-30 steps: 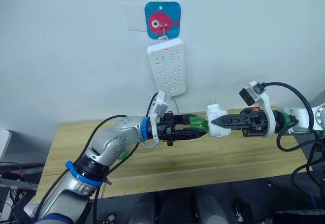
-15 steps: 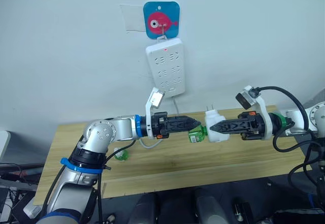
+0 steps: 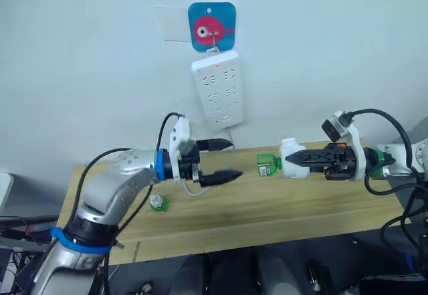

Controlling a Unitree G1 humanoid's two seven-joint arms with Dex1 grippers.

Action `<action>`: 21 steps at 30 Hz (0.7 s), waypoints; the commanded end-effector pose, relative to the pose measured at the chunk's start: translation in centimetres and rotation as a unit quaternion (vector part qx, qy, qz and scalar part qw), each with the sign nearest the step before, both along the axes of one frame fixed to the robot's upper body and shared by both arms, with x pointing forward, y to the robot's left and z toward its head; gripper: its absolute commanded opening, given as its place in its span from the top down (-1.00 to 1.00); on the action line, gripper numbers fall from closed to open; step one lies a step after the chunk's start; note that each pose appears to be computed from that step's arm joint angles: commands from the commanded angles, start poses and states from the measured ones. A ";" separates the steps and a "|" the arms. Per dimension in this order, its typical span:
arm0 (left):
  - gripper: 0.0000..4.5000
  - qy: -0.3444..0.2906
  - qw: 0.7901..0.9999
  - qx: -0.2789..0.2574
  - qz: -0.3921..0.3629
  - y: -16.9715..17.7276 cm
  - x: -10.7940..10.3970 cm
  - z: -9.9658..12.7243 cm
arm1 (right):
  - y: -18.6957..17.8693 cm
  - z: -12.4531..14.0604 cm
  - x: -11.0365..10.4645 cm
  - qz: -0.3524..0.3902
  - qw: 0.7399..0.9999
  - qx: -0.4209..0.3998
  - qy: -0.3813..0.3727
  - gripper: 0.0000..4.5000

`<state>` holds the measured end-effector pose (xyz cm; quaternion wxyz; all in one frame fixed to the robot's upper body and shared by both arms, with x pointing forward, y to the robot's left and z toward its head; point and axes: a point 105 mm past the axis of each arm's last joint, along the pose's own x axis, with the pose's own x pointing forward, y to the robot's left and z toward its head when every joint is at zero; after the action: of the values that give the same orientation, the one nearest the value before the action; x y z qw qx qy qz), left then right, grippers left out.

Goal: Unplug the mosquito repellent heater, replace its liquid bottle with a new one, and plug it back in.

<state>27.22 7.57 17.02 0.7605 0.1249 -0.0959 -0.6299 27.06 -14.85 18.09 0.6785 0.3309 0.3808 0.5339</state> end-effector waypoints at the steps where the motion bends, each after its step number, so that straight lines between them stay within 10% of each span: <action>1: -0.99 -0.190 0.982 0.008 -0.017 -0.2 -1.2 1.1 | -0.1 1.3 0.0 0.004 1.000 0.020 -0.019 -0.35; 7: -0.99 -0.356 0.934 -0.013 -0.034 -0.8 -2.7 0.3 | 0.5 1.6 -0.2 0.018 0.999 0.023 -0.022 -0.35; 21: -0.99 -0.431 0.900 -0.046 -0.042 -3.5 -1.6 0.4 | 2.4 2.5 -1.7 0.064 0.997 0.042 -0.032 -0.35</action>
<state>25.89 4.35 16.85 0.6335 0.3442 -0.4262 -0.5464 25.81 -12.84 19.33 0.6463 0.3234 0.3763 0.5797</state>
